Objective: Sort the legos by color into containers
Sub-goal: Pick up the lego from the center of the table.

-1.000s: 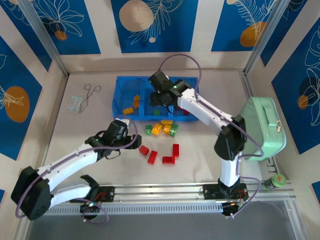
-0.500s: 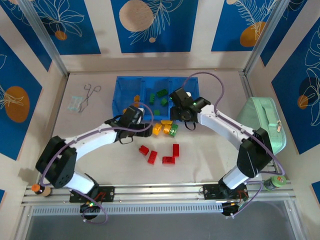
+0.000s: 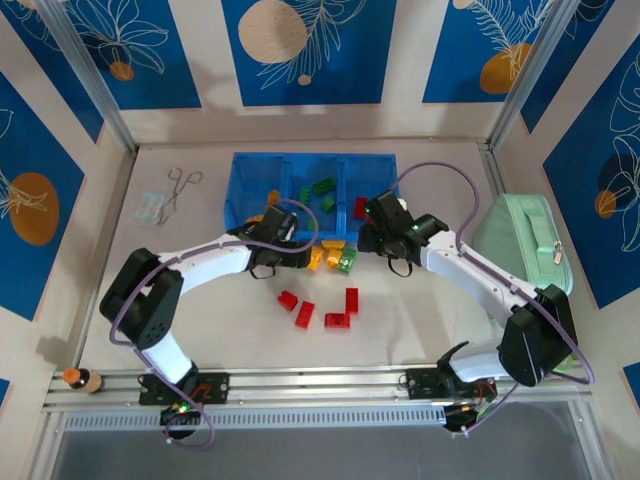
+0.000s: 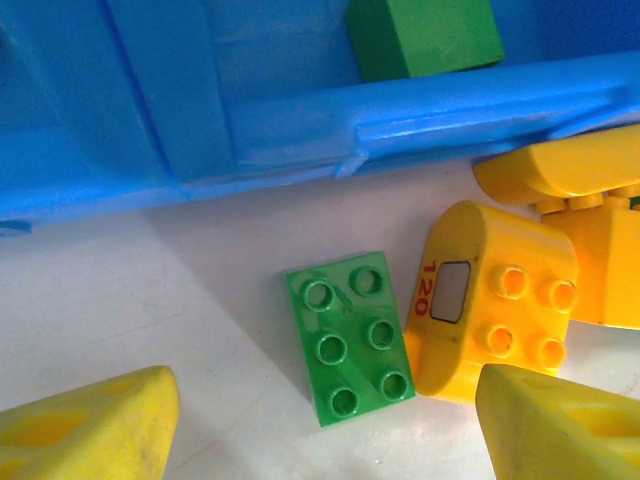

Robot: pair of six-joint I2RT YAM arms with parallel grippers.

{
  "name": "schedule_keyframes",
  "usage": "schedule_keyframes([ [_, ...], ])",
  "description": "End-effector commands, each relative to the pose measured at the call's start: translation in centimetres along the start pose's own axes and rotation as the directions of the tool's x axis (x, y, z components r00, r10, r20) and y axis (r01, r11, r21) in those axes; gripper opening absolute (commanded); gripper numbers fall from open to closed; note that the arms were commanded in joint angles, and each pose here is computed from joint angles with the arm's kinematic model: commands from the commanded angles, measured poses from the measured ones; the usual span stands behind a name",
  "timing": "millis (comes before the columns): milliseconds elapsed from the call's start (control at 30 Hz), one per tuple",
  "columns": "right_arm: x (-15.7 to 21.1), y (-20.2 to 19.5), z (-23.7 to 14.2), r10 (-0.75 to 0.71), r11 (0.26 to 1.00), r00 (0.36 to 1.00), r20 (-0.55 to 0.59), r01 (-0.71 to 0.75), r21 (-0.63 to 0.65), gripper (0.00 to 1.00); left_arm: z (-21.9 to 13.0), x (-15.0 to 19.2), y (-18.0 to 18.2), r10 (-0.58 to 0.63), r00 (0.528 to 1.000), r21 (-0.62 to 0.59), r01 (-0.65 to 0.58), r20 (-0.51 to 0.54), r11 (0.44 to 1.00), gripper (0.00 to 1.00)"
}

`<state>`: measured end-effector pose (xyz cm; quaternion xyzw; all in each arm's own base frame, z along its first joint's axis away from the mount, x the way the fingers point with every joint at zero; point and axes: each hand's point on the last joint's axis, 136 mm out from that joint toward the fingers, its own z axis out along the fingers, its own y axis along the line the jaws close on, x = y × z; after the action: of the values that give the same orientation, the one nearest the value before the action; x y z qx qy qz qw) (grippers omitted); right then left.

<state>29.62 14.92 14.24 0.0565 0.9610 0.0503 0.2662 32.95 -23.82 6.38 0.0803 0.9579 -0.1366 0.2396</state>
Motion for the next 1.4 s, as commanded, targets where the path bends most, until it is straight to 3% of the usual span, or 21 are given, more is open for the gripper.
schedule_keyframes([
  [0,0.3,0.1,-0.3,0.044,0.998,0.999,0.005,-0.044,-0.038,0.69,0.4,-1.0,-0.1,-0.037,0.999,0.04,0.036,0.015,0.999,0.77],
  [633,0.9,0.3,-0.3,0.052,0.997,0.999,-0.004,-0.052,-0.05,0.69,3.3,0.6,-1.0,-0.016,0.996,0.074,0.022,-0.087,0.997,0.76],
  [1200,1.3,0.0,-0.2,0.061,0.997,0.998,-0.005,-0.061,-0.049,0.69,4.1,3.2,0.6,0.015,0.989,-0.011,-0.017,-0.147,1.0,0.52],
  [1367,1.3,-0.1,-0.3,0.062,0.997,0.998,-0.003,-0.062,-0.045,0.69,3.1,2.6,0.1,0.032,0.991,-0.01,-0.034,-0.126,0.999,0.39],
])
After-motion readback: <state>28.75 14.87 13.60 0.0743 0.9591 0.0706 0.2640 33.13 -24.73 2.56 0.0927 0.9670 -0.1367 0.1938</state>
